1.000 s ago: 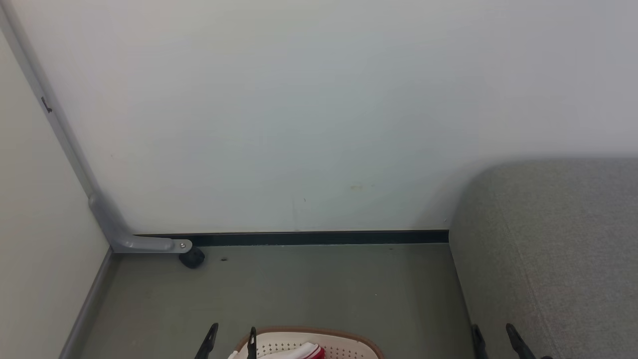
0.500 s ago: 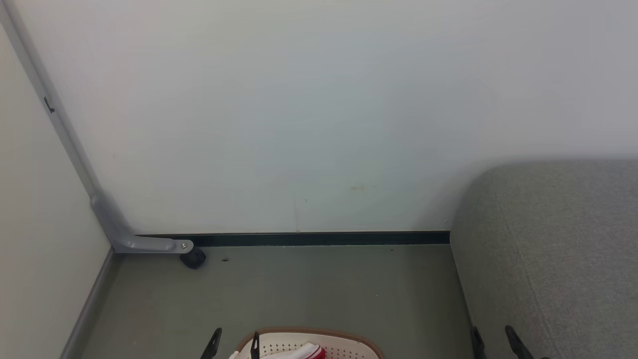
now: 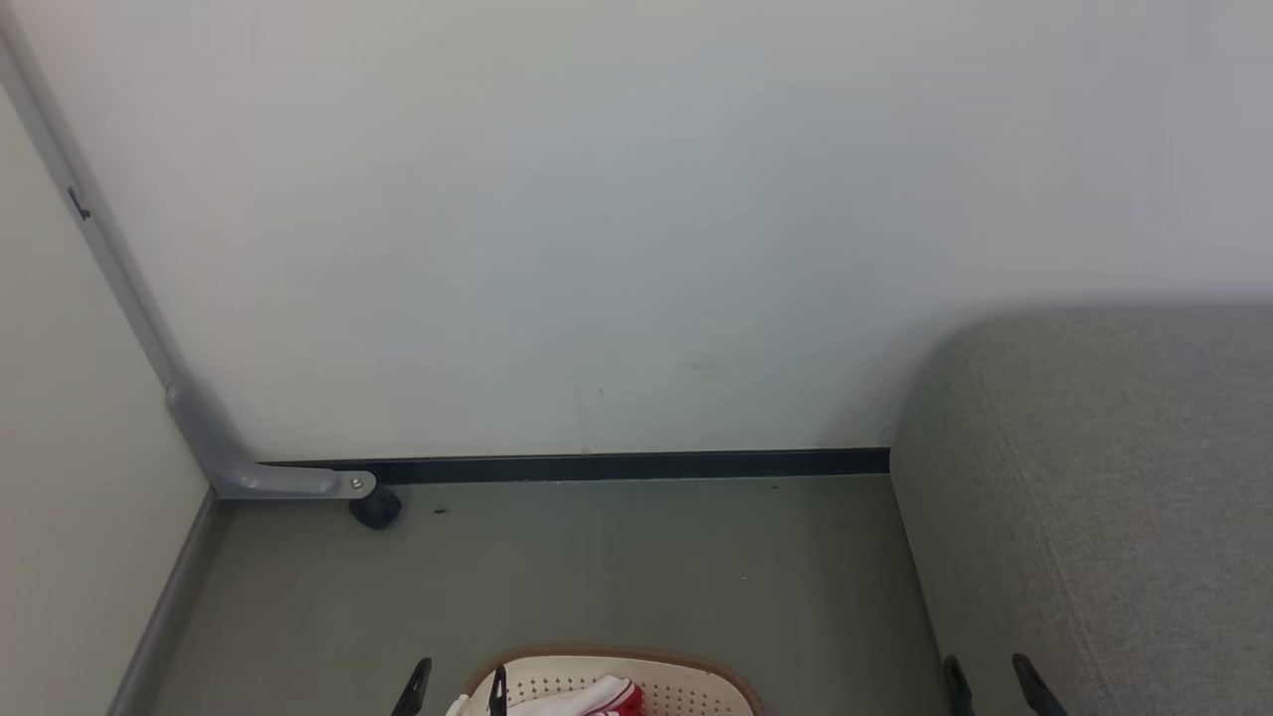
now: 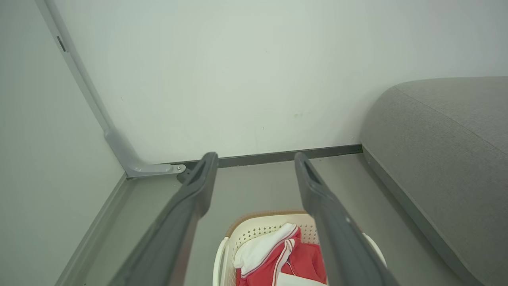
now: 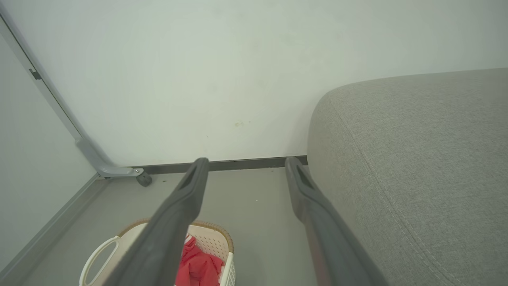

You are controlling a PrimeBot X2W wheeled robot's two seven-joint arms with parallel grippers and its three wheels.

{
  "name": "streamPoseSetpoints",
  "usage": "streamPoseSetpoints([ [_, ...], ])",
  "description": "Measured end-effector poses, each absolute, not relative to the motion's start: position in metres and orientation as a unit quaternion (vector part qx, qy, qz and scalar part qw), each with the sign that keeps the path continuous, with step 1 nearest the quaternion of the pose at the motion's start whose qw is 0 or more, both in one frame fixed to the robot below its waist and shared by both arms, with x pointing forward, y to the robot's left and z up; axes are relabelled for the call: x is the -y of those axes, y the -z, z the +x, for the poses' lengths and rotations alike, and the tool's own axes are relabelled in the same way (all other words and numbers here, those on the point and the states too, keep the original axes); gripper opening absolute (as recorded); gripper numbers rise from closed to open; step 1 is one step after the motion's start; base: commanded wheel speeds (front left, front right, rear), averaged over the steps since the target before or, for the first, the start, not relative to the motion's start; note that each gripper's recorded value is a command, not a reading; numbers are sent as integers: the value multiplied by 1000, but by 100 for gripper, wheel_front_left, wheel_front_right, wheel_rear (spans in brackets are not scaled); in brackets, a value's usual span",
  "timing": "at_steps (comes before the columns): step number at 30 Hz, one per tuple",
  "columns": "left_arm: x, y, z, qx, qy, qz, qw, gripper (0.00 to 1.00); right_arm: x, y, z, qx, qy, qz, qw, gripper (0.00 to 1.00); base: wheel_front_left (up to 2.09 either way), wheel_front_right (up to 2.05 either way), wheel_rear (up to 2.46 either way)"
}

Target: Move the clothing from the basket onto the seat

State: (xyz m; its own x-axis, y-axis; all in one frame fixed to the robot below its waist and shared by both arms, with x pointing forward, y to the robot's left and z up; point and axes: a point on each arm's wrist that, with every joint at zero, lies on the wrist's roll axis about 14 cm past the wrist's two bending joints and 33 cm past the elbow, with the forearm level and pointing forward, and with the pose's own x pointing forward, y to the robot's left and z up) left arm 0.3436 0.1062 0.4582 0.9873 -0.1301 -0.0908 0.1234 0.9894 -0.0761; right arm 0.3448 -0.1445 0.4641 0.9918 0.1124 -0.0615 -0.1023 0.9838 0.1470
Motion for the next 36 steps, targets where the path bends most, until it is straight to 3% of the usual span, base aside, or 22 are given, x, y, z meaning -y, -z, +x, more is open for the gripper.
streamPoseSetpoints([
  [15,-87,-435,353,-85,99,-36,991,100,185,-428,332,-91,0,54,994,100,0,0,0],
  [36,-71,-347,397,-195,182,12,964,100,180,-380,342,-168,5,42,985,100,0,0,0],
])
